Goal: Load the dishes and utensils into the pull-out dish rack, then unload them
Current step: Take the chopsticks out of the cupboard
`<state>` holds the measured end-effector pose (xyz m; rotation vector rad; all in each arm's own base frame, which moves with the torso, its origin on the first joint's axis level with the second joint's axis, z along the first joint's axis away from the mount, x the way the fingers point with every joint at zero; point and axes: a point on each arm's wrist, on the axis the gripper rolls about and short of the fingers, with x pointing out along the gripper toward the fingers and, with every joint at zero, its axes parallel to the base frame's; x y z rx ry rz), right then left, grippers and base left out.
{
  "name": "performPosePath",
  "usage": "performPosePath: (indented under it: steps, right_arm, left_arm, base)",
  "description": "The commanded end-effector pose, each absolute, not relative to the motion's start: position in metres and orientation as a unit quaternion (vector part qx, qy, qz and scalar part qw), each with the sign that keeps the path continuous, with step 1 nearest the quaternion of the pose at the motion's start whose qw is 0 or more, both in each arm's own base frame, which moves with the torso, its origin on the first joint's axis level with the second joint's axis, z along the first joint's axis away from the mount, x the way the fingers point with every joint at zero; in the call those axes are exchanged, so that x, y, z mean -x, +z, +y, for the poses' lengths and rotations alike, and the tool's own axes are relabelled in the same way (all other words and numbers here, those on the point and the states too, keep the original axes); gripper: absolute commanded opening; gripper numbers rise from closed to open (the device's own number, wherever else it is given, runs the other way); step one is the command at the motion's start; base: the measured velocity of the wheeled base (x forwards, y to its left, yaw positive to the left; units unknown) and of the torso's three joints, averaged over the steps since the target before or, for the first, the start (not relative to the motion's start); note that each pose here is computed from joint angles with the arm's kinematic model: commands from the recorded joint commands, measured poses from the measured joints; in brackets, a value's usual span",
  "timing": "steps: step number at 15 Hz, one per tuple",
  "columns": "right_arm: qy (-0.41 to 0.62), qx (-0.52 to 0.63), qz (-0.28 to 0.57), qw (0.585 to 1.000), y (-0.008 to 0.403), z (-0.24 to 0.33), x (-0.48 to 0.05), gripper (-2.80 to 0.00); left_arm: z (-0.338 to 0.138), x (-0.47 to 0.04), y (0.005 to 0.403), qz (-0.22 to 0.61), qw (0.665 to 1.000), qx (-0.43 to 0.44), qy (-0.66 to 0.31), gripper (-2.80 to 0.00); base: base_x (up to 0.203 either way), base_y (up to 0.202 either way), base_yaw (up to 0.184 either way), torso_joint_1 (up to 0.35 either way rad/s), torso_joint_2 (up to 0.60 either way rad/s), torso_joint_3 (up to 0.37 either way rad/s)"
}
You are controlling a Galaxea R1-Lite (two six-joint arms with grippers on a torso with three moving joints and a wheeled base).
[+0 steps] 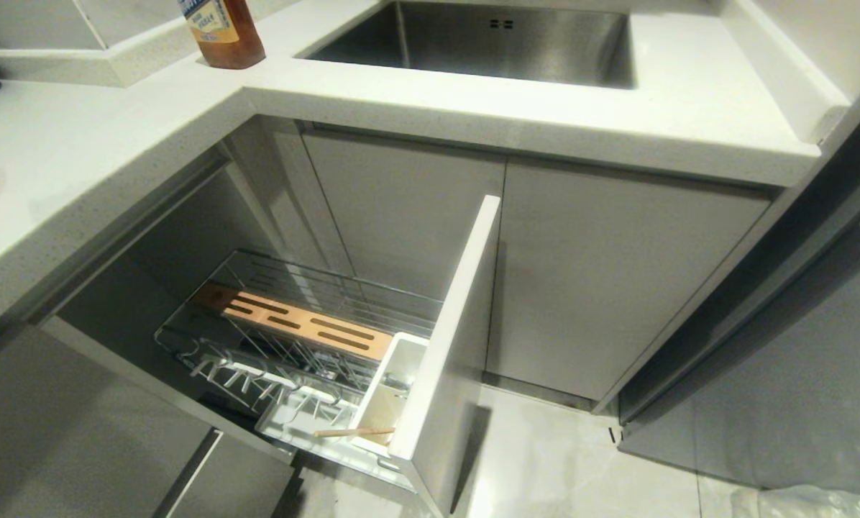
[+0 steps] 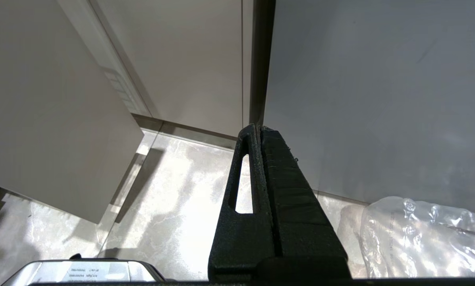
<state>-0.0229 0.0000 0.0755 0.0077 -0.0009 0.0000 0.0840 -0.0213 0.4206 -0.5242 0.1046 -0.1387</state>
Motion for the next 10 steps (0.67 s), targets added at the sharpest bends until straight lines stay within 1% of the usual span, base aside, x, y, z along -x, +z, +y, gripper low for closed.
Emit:
performPosePath:
  steps: [1, 4, 7, 9, 10]
  right_arm:
    - [0.000, -0.004, 0.000, 1.000, 0.075, 0.000, 0.023, -2.80]
    - [0.000, -0.004, 0.000, 1.000, 0.075, 0.000, 0.023, -2.80]
    - [0.000, -0.004, 0.000, 1.000, 0.075, 0.000, 0.023, -2.80]
    - [0.000, -0.004, 0.000, 1.000, 0.075, 0.000, 0.023, -2.80]
    - [0.000, -0.004, 0.000, 1.000, 0.075, 0.000, 0.023, -2.80]
  left_arm:
    - [-0.034, -0.099, 0.404, 0.111, 0.959, 0.245, -0.092, -2.80]
    - [-0.063, -0.128, 0.375, 0.231, 0.944, 0.202, -0.119, -2.80]
    - [-0.089, -0.151, 0.337, 0.380, 0.909, 0.134, -0.107, -2.80]
    - [-0.102, -0.168, 0.307, 0.501, 0.857, 0.088, -0.086, -2.80]
    - [-0.107, -0.178, 0.295, 0.545, 0.830, 0.084, -0.085, -2.80]
  base:
    - [0.000, 0.000, 0.000, 0.000, 0.00, 0.000]
    - [0.000, 0.000, 0.000, 0.000, 0.00, 0.000]
    - [0.000, 0.000, 0.000, 0.000, 0.00, 0.000]
    - [0.000, 0.000, 0.000, 0.000, 0.00, 0.000]
    - [0.000, 0.000, 0.000, 0.000, 0.00, 0.000]
